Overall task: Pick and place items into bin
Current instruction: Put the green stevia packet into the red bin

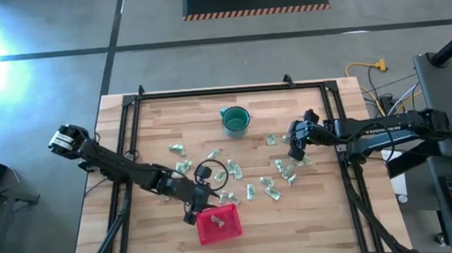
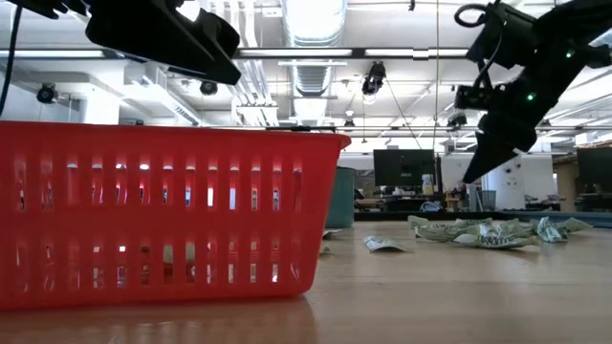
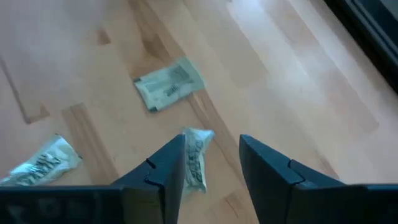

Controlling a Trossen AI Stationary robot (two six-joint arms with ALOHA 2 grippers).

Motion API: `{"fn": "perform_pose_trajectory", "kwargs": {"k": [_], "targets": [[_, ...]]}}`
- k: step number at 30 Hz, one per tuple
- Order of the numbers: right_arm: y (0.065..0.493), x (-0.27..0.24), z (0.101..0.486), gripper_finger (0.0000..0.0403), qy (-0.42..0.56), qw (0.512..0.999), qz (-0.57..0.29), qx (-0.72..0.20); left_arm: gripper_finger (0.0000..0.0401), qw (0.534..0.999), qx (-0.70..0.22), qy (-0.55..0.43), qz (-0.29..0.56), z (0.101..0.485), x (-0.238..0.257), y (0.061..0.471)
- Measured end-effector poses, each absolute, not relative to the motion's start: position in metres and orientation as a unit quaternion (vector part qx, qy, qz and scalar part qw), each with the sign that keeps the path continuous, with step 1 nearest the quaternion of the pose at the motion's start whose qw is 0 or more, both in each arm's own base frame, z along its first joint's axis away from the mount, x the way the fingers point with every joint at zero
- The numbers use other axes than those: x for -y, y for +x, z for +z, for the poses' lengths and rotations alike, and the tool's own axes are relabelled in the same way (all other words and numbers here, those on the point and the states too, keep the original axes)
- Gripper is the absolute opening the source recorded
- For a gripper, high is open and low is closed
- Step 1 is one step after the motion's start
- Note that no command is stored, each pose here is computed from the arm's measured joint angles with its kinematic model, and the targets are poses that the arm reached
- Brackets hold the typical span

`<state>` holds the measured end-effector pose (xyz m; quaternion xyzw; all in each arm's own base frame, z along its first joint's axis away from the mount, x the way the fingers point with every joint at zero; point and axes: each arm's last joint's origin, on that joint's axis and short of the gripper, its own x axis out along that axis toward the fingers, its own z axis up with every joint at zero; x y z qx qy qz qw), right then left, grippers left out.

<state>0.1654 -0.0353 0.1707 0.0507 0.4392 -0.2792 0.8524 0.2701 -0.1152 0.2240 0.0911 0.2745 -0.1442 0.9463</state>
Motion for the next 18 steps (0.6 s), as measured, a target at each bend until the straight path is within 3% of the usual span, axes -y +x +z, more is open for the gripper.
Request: {"fn": "perform_pose_trajectory", "kwargs": {"k": [18], "targets": [[0.16, 0.043, 0.157, 0.0148, 0.1, 0.852, -0.268, -0.438, 0.013, 0.947, -0.274, 0.091, -0.144, 0.224, 0.115, 0.27]]}}
